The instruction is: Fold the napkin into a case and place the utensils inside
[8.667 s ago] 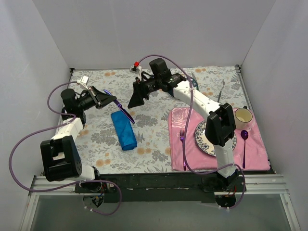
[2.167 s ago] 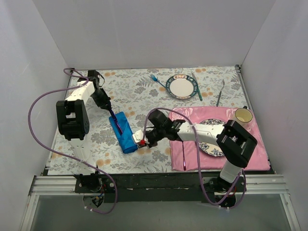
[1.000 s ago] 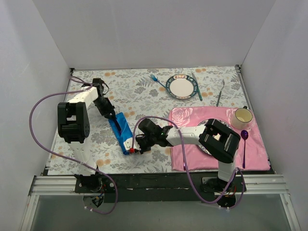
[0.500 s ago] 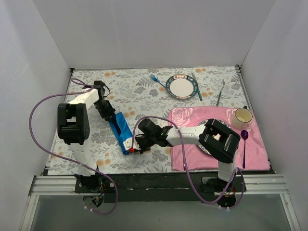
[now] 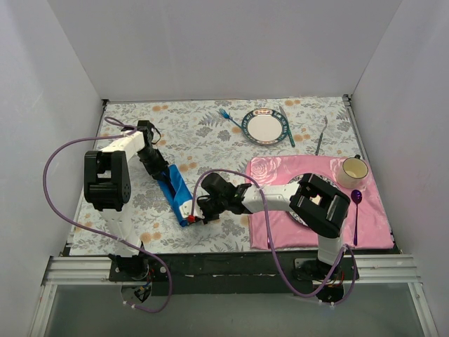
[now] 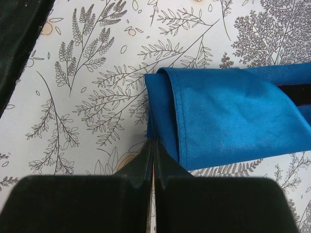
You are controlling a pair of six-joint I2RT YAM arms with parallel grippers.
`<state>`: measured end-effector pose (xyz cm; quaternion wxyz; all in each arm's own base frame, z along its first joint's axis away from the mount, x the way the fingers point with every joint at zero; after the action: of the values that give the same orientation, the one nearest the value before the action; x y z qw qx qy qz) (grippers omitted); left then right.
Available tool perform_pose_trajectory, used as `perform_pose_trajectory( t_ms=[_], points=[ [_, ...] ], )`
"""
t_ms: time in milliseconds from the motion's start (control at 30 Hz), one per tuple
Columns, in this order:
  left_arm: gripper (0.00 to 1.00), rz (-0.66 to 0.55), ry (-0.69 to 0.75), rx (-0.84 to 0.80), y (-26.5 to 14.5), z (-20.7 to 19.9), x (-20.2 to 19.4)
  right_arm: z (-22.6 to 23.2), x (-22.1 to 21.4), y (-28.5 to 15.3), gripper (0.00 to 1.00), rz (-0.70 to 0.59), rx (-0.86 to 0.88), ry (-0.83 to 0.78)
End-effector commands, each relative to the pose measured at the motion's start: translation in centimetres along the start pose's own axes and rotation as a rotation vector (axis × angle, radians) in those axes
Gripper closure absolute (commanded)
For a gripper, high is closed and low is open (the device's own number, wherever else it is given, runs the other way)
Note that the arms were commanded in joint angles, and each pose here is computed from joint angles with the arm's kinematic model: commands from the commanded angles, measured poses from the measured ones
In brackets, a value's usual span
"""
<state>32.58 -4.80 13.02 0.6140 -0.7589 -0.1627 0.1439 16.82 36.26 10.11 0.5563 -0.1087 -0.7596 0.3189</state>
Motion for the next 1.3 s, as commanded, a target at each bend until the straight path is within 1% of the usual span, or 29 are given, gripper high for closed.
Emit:
perform_pose_trajectory(
  t_ms=[0,100,167,233,333,467,600,733,833,867,900,933,967,1000,1033,1067,1100,1133,1167,1200,1233,1267],
  points=[
    [0.76,-0.070,0.009,-0.031,-2.9,-0.6,-0.4,-1.1,1.5,0.1,0.99,-0.041,-0.033,-0.033],
    [0.71,-0.081,0.016,-0.024,-3.3,-0.6,-0.2,-1.0,1.6,0.0,0.99,-0.046,-0.027,-0.037],
    [0.64,-0.087,0.019,-0.018,-3.5,-0.6,-0.1,-0.9,1.7,-0.1,0.99,-0.045,-0.019,-0.041],
    [0.62,-0.099,0.031,-0.024,-3.9,-0.8,0.1,-0.7,1.8,-0.2,0.99,-0.050,-0.005,-0.045],
    [0.55,-0.126,0.042,-0.024,-4.7,-1.0,0.5,-0.3,1.8,-0.6,0.99,-0.047,0.029,-0.052],
    [0.52,-0.166,0.038,-0.026,-5.8,-1.1,1.1,0.2,1.9,-1.0,0.99,-0.054,0.050,-0.058],
    [0.52,-0.171,0.027,-0.020,-5.8,-0.9,1.5,0.2,2.0,-1.1,0.99,-0.051,0.048,-0.056],
    [0.56,-0.154,0.014,-0.026,-5.2,-0.7,1.4,0.1,2.1,-1.2,0.99,-0.055,0.047,-0.056],
    [0.57,-0.185,0.005,-0.081,-6.2,-1.0,2.1,-0.3,2.7,-1.8,0.99,-0.070,0.020,-0.034],
    [0.54,-0.201,0.017,-0.144,-7.4,-1.7,2.1,-0.7,3.0,-2.1,0.99,-0.082,0.002,-0.023],
    [0.53,-0.234,-0.020,-0.172,-8.2,-0.9,2.9,-0.9,3.4,-2.5,0.99,-0.100,-0.017,0.026],
    [0.51,-0.285,-0.034,-0.216,-9.2,-0.8,3.7,-1.9,3.9,-3.6,0.99,-0.123,-0.057,0.044],
    [0.49,-0.312,-0.032,-0.284,-10.3,-0.9,4.0,-2.6,4.3,-4.3,0.98,-0.134,-0.089,0.077],
    [0.47,-0.376,-0.031,-0.330,-12.0,-1.0,4.4,-3.9,5.6,-5.4,0.96,-0.165,-0.133,0.098],
    [0.45,-0.454,-0.028,-0.361,-13.3,-0.9,5.3,-5.4,5.6,-7.2,0.94,-0.186,-0.184,0.195],
    [0.39,-0.500,-0.011,-0.391,-14.3,-1.1,5.7,-6.3,5.7,-8.2,0.84,-0.188,-0.211,0.255],
    [0.33,-0.593,0.019,-0.429,-16.2,-1.4,6.4,-9.2,6.5,-10.9,0.78,-0.225,-0.297,0.293],
    [0.25,-0.642,0.023,-0.439,-17.1,-1.2,6.9,-10.3,6.0,-11.8,0.67,-0.226,-0.319,0.398],
    [0.11,-0.683,0.029,-0.455,-17.9,-1.2,7.3,-11.7,5.9,-13.0,0.49,-0.228,-0.365,0.438],
    [0.02,-0.739,0.043,-0.481,-18.8,-1.2,7.8,-13.4,4.4,-15.1,0.40,-0.212,-0.428,0.509],
    [0.02,-0.784,0.046,-0.492,-19.8,-1.0,7.8,-15.5,4.5,-16.1,0.31,-0.222,-0.479,0.522],
    [0.02,-0.810,0.052,-0.498,-20.3,-1.1,7.9,-16.9,3.8,-17.1,0.18,-0.206,-0.552,0.564]
  ],
)
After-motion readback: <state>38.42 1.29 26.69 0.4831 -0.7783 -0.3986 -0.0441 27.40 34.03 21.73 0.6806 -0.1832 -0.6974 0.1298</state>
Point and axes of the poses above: each gripper's point midway between its finger pads, its own y axis out along the fingers, its own z axis along the line the jaws close on, x = y × z, the point moved 10 cm from there along -y, back along the fingers, and after that the axes turned 5 degrees about y, right-handed, at the moved point
